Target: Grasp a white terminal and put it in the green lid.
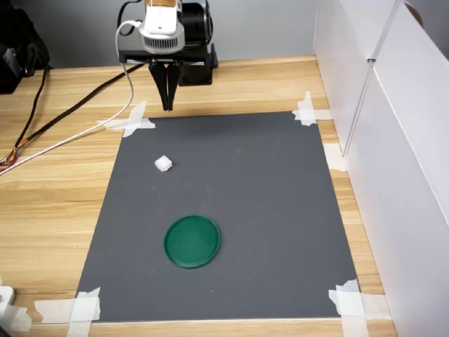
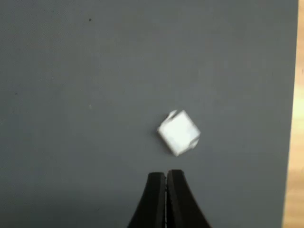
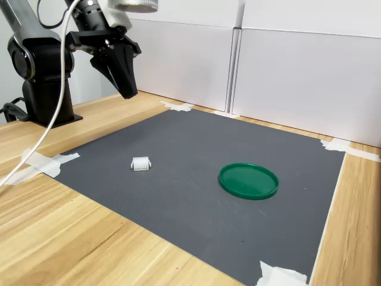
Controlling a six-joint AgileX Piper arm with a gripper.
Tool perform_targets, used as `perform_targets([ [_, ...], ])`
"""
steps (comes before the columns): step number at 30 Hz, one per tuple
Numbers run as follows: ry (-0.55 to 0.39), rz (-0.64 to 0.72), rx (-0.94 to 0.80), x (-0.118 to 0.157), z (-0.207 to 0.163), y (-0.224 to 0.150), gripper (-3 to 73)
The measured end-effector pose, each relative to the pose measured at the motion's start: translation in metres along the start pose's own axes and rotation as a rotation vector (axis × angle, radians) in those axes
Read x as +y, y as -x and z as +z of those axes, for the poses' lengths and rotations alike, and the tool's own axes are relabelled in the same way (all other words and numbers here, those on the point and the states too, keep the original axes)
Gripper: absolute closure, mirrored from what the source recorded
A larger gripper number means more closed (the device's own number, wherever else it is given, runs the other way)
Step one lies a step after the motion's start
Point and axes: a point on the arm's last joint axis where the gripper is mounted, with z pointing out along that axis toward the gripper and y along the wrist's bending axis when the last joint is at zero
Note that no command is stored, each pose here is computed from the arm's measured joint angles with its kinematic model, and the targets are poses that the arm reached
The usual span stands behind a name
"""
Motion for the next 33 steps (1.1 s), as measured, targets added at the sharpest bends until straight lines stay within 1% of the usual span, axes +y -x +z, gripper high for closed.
perform_targets([
  [4, 0.009, -0.128, 0.036, -0.004, 0.012, 0.016, 71.6],
  [9, 0.048, -0.288, 0.16, -0.007, 0.025, 0.027, 71.6],
  [14, 0.139, -0.437, 0.276, -0.007, 0.031, 0.034, 71.6],
  [20, 0.272, -0.635, 0.322, -0.005, 0.028, 0.043, 71.6],
  [24, 0.315, -0.678, 0.292, -0.015, 0.028, 0.041, 71.6],
  [29, 0.314, -0.676, 0.275, -0.036, 0.039, 0.036, 71.0],
  [31, 0.32, -0.667, 0.301, -0.042, 0.046, 0.032, 69.7],
  [33, 0.323, -0.654, 0.331, -0.048, 0.054, 0.027, 66.7],
])
